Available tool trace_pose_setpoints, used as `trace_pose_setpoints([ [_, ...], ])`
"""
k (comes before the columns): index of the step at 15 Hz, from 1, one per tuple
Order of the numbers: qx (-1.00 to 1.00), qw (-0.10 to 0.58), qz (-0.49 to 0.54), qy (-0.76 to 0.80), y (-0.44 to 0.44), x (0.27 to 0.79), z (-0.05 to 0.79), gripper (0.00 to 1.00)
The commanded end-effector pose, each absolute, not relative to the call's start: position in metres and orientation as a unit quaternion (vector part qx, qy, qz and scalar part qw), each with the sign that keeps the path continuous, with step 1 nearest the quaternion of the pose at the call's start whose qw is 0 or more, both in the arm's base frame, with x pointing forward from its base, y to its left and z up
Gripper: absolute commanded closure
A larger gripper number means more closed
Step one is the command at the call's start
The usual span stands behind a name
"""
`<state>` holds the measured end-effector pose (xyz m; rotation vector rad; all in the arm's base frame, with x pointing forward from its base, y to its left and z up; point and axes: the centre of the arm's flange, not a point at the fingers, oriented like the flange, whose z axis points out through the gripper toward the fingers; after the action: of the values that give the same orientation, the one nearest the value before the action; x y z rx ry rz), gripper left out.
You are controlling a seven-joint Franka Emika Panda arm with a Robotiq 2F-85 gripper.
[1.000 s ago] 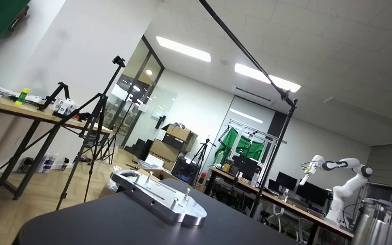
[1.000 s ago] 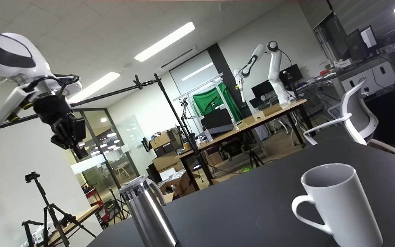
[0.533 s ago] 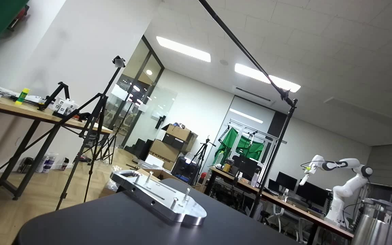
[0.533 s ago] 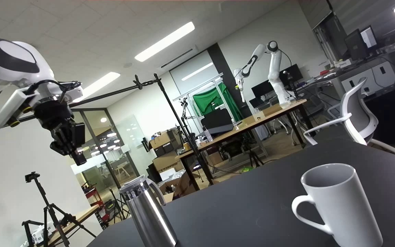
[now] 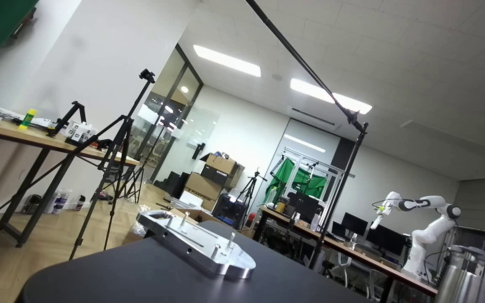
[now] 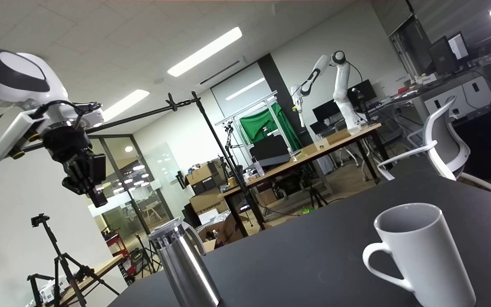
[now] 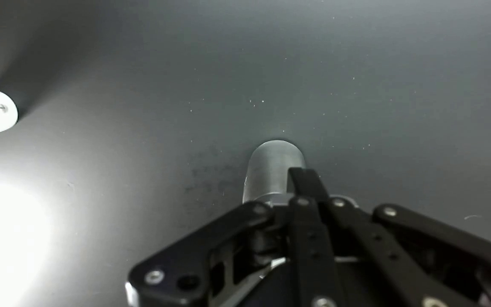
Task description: Open the cap on the top of the bottle
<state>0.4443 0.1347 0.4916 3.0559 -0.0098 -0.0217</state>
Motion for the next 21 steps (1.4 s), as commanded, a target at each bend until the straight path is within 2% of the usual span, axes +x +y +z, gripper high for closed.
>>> trace_pose_setpoints([
  [1,0.999,0.043,-0.007,-0.003,0.135,0.444,0.492,0.99],
  [5,0.998,0.048,0.014,-0.025,0.125,0.461,0.496,1.00],
  [13,0.993,-0.019,0.090,-0.071,0.093,0.524,0.485,1.00],
  [21,0.992,-0.059,0.074,-0.082,0.111,0.537,0.443,1.00],
])
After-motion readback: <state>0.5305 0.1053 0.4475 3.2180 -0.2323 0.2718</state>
